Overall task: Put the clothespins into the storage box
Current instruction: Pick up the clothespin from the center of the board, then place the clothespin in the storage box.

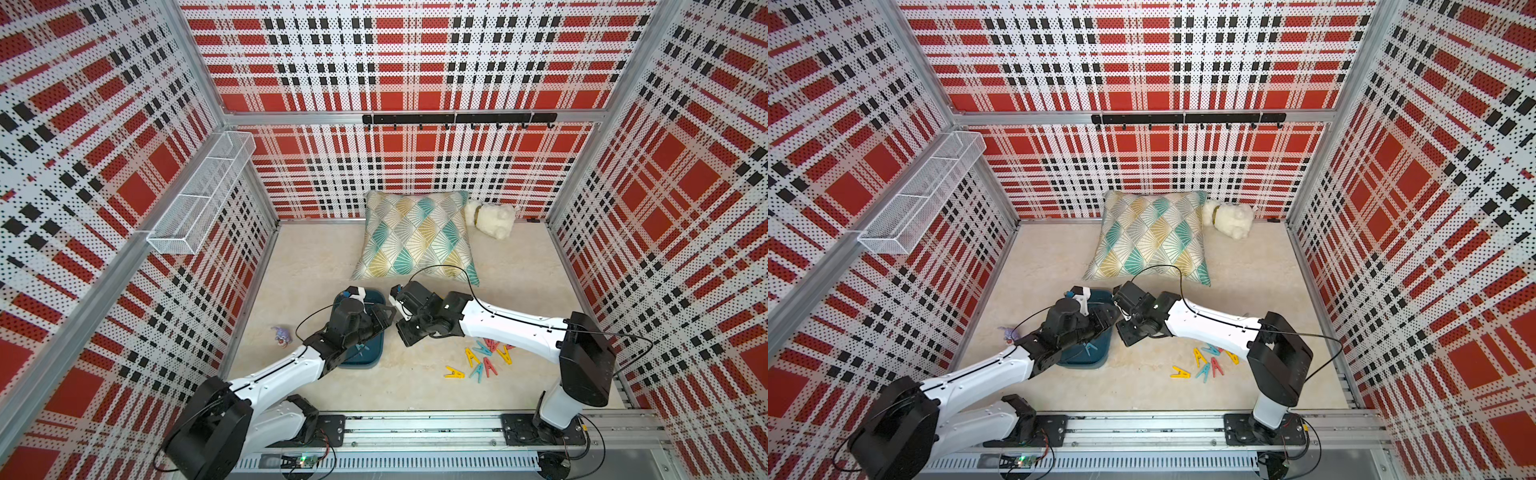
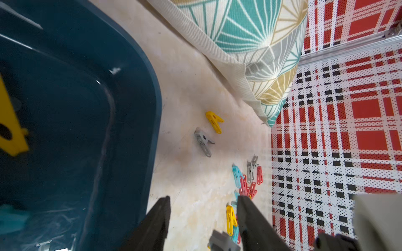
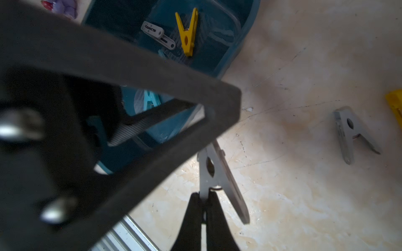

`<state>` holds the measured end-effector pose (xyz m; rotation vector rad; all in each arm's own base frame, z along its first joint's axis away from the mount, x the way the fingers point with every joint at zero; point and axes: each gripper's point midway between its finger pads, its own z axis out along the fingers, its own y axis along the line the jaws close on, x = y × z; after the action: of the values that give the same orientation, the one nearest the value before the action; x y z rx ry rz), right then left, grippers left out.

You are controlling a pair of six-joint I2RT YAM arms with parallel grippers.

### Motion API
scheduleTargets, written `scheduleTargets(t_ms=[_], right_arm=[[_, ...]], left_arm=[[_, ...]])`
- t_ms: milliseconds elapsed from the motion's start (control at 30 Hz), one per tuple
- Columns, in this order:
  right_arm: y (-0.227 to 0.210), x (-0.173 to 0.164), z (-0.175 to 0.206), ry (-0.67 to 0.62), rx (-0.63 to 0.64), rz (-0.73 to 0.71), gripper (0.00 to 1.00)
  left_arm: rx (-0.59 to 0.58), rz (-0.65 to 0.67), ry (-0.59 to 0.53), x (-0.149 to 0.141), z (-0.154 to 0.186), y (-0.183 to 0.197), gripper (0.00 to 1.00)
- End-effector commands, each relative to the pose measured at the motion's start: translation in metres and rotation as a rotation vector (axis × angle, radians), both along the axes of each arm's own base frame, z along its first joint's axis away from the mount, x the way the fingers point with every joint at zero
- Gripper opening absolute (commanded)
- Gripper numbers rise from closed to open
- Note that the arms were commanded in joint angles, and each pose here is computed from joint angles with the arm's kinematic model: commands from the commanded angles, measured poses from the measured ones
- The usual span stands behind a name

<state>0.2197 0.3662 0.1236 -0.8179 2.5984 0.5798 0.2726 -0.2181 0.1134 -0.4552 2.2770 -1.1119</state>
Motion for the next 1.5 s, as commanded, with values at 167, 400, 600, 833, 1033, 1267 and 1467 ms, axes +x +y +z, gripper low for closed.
scheduleTargets(t_ms=[167, 400, 600, 833, 1033, 1267, 1467], right_arm=[[0.008, 0.005, 0.029, -0.015, 0.096, -0.010, 0.07], [0.005, 0.007, 0.029, -0.013, 0.104, -0.027, 0.08], [0.002, 0.010, 0.028, -0.017, 0.105, -0.040, 0.26], [-0.016, 0.014, 0.031, -0.036, 0.099, -0.070, 0.39], [-0.048, 0.024, 0.027, -0.057, 0.065, -0.140, 0.44], [-0.085, 0.041, 0.004, -0.077, -0.045, -0.223, 0.50], [-0.101, 0.054, -0.026, -0.067, -0.139, -0.249, 0.51]], left_arm=[[-0.054, -0.032, -0.037, 0.005, 0.014, -0.023, 0.48], [-0.066, -0.038, -0.040, 0.005, 0.016, -0.025, 0.26], [-0.069, -0.042, -0.040, 0.004, 0.016, -0.025, 0.03], [-0.048, -0.016, -0.043, 0.009, 0.016, -0.015, 0.00], [-0.013, 0.032, -0.053, 0.018, 0.018, 0.011, 0.00], [0.052, 0.114, -0.059, 0.031, 0.018, 0.055, 0.00], [0.124, 0.187, -0.056, 0.043, 0.014, 0.093, 0.00]])
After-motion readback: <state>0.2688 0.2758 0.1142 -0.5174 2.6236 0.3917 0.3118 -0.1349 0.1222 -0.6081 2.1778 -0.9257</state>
